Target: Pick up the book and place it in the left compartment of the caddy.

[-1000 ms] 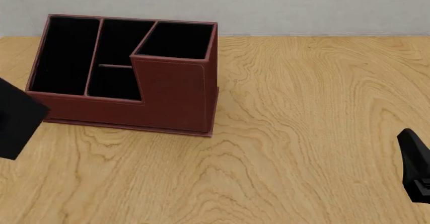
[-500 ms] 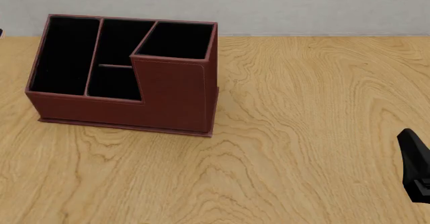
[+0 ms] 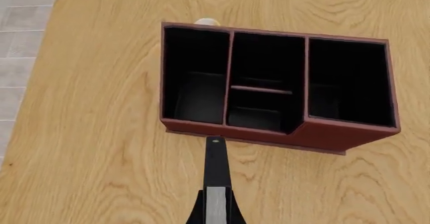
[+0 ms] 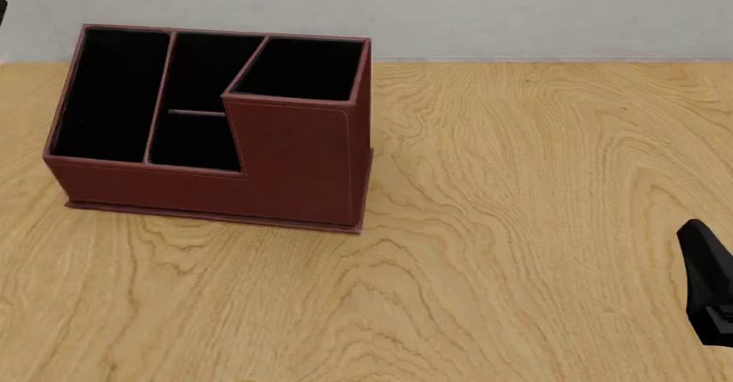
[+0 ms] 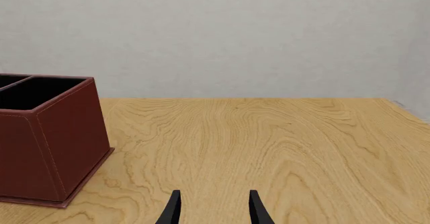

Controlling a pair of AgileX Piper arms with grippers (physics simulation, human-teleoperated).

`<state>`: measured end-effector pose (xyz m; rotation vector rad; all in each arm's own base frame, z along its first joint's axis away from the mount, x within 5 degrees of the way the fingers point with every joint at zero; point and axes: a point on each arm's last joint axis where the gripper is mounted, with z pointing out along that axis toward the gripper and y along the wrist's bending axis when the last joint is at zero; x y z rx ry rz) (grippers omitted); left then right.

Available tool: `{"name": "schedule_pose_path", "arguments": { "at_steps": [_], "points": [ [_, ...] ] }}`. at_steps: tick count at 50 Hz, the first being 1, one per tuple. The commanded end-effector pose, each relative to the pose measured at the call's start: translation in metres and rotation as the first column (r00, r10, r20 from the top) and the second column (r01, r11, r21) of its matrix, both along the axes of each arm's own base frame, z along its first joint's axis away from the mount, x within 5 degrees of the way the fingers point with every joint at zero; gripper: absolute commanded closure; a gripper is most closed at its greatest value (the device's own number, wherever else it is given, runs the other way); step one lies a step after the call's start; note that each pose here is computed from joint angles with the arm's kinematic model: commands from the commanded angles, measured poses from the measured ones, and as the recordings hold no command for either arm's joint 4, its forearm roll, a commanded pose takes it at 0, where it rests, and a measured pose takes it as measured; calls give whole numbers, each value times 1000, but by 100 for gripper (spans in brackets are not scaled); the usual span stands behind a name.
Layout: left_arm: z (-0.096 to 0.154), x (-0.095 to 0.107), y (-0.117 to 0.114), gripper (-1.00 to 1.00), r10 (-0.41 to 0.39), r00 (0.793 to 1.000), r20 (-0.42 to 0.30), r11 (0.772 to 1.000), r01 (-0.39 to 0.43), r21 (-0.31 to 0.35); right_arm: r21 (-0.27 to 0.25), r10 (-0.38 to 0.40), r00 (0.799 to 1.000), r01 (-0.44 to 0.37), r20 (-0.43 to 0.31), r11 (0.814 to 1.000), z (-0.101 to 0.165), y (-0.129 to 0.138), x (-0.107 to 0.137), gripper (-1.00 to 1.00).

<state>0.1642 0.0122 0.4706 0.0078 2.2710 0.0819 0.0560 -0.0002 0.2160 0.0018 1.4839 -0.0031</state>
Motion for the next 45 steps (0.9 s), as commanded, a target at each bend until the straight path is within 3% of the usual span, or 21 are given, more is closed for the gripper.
{"name": "schedule_pose_path", "arguments": {
  "at_steps": [1,12,22,45],
  "points": [
    [5,17,-3,100,-19,1000,0,1000,19,-5,0,2,1000,-2,0,1000,-1,0,0,-100],
    [-19,43,1,100,-26,999,-25,1000,26,17,0,2,1000,-2,0,1000,-1,0,0,-100],
    [-15,56,9,100,-5,1000,-8,1000,6,30,0,2,1000,-2,0,1000,-1,0,0,-100],
    [-43,97,8,100,-16,1000,-11,1000,17,20,0,2,1000,-2,0,1000,-1,0,0,-100]
  ]
}}
